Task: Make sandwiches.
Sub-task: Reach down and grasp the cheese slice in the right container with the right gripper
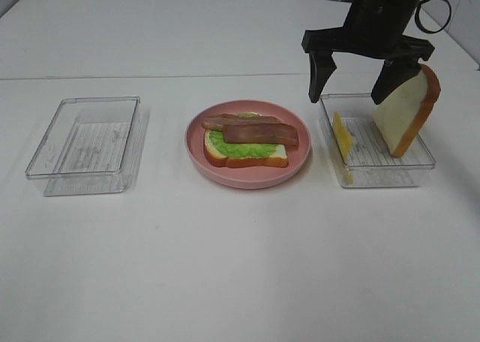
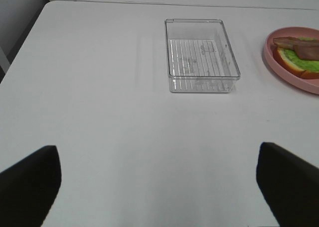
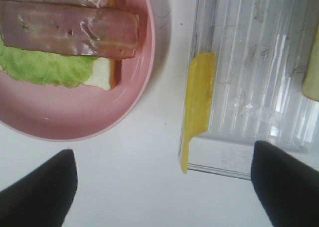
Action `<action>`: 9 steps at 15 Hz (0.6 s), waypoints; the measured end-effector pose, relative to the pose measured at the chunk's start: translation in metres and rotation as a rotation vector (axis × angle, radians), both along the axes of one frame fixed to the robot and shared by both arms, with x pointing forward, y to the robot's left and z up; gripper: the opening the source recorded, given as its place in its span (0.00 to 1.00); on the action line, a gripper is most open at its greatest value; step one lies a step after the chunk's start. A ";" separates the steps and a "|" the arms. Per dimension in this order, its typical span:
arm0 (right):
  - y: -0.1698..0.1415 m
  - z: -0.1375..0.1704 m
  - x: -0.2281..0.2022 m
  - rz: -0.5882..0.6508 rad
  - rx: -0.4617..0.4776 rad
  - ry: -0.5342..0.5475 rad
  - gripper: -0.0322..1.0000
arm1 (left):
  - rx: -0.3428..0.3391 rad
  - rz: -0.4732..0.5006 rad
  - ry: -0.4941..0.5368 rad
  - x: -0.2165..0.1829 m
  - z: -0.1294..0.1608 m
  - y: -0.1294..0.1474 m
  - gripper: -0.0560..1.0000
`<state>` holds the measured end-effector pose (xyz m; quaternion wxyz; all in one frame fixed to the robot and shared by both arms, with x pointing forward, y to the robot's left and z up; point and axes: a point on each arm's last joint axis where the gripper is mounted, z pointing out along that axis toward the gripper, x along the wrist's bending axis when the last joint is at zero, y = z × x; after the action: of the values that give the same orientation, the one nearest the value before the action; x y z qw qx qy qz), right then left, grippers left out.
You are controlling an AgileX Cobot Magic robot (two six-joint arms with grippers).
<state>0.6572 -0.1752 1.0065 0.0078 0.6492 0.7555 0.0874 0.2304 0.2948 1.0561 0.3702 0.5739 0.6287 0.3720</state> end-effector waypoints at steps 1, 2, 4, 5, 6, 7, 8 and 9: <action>0.001 -0.007 0.001 0.001 0.002 0.017 0.91 | 0.000 0.000 0.000 0.000 0.000 0.000 0.99; 0.002 -0.016 0.003 0.002 -0.003 0.036 0.91 | 0.000 0.000 0.000 0.000 0.000 0.000 0.99; 0.002 -0.040 0.008 0.005 -0.029 0.085 0.91 | 0.000 0.000 0.000 0.000 0.000 0.000 0.99; 0.001 -0.049 0.009 0.008 -0.041 0.102 0.90 | 0.000 0.000 0.000 0.000 0.000 0.000 0.99; 0.002 -0.053 0.010 0.008 -0.043 0.111 0.90 | 0.000 0.000 0.000 0.000 0.000 0.000 0.99; 0.001 -0.059 0.011 0.009 -0.051 0.125 0.89 | 0.000 0.000 0.000 0.000 0.000 0.000 0.99; 0.002 -0.063 0.011 0.010 -0.054 0.133 0.87 | 0.000 0.000 0.000 0.000 0.000 0.000 0.99; 0.001 -0.065 0.011 0.010 -0.056 0.137 0.86 | 0.000 0.000 0.000 0.000 0.000 0.000 0.99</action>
<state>0.6683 -0.1738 0.9412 -0.0260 0.6494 0.7597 0.0217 0.2304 0.2948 1.0561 0.3702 0.5739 0.6287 0.3720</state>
